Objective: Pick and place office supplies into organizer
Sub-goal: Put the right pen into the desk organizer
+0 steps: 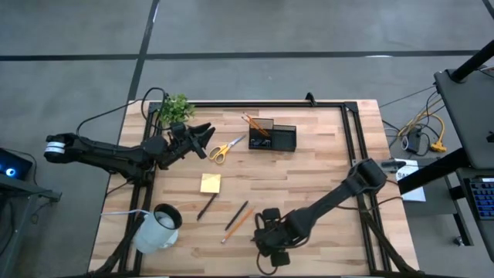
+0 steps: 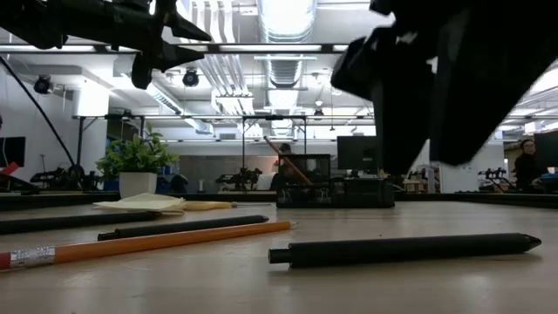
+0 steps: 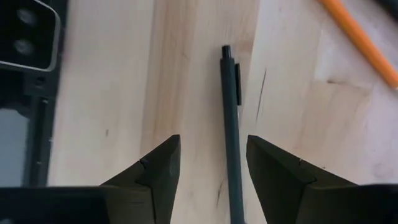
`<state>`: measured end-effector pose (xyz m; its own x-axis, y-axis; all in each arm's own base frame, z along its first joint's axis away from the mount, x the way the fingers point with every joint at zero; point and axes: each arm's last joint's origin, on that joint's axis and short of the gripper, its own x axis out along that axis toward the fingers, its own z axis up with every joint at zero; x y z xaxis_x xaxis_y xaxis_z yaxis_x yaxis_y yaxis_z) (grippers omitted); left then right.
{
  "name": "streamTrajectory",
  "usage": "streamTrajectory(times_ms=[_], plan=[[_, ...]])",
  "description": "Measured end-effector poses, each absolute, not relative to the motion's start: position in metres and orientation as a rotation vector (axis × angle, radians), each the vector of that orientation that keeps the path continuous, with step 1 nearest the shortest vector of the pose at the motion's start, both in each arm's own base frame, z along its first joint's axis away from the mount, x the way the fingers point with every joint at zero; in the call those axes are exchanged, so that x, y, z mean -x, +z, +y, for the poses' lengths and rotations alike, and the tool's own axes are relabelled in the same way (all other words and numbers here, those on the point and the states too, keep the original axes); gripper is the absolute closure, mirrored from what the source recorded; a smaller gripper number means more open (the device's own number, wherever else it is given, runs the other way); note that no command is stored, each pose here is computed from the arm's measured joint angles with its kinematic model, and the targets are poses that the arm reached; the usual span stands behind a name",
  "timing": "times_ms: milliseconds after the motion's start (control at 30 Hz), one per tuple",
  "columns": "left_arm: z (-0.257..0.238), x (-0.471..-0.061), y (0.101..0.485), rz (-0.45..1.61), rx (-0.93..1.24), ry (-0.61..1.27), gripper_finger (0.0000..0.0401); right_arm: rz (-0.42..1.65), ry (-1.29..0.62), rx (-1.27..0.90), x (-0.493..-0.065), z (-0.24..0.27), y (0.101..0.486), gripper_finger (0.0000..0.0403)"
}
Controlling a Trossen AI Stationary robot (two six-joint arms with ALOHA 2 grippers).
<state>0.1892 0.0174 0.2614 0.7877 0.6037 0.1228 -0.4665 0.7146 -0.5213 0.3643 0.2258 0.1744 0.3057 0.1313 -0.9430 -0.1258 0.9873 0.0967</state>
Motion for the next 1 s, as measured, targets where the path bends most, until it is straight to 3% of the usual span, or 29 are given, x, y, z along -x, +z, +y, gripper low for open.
streamTrajectory(times_ms=[600,1000], plan=[[0.017,-0.189,0.261,-0.292,0.492,0.589,0.0244,1.357,0.169,0.044,-0.362,0.216,0.154,0.0257],[0.017,-0.189,0.262,-0.292,0.492,0.585,0.0244,1.401,0.174,0.043,-0.357,0.207,0.140,0.0247]])
